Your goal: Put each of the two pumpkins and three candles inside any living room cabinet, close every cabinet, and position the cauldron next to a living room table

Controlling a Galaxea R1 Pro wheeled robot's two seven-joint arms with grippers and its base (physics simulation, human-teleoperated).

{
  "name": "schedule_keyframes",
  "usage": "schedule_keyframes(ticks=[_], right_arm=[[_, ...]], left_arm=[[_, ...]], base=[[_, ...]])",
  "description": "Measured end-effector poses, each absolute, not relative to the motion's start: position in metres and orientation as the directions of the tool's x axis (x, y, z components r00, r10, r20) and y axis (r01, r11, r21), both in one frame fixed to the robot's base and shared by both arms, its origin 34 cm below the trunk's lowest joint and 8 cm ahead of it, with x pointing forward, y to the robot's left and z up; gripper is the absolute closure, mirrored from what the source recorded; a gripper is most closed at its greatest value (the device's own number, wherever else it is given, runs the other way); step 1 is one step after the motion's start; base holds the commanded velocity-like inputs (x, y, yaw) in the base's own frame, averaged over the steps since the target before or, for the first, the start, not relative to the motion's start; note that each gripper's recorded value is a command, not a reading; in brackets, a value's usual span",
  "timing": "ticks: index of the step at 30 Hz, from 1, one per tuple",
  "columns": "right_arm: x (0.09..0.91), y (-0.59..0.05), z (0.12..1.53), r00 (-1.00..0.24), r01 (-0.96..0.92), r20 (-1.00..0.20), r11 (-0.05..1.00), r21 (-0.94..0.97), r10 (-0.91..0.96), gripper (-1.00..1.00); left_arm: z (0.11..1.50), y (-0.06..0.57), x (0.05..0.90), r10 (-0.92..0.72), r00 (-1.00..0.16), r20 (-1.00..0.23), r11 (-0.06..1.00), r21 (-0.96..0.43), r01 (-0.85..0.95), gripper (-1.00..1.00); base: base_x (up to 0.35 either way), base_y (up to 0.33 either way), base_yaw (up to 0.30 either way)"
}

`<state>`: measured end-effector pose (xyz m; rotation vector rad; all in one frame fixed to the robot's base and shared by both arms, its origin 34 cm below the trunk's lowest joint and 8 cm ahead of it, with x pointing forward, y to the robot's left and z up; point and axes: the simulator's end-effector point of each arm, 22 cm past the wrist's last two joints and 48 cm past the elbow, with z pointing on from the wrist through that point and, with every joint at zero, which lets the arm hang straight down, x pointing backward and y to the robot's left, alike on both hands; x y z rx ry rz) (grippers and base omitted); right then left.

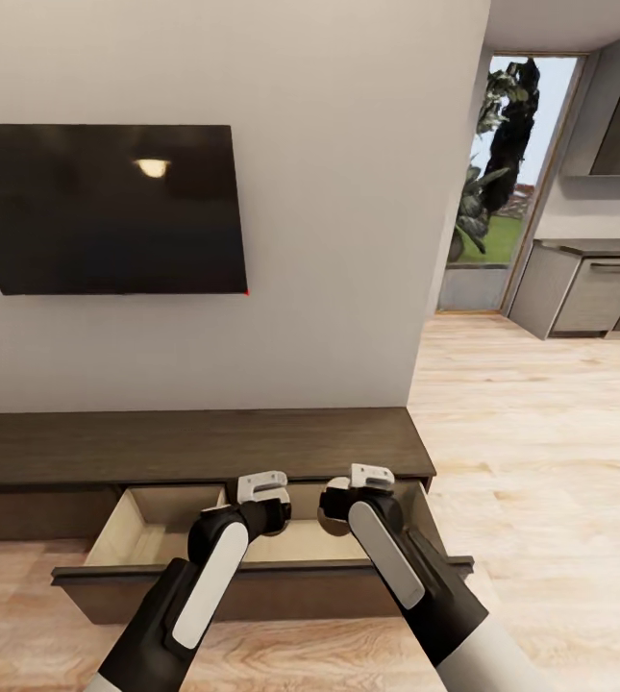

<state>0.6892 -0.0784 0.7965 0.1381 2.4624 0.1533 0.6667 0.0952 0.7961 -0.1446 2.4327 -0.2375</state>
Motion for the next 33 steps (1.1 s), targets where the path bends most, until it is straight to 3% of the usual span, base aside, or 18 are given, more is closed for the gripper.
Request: schedule_keyframes(ticks=[23,33], right_arm=[[0.6877,-0.0759,0.7856,-0.787,0.040,-0.606,0.989,0.140,0.118,1.00],[0.6871,-0.0757,0.7852,-0.788,0.040,-0.604,0.989,0.141,0.118,1.00]], left_arm=[[0.7950,0.0985,0.6674,-0.170,-0.770,-0.615,0.976,-0.214,-0.045,1.00],[0.7964,0.1006,0.6682,-0.165,-0.766,-0.622,0.978,-0.205,-0.044,1.00]], base=[[0.000,0.000,0.000],[0.113,-0.002,0.000]])
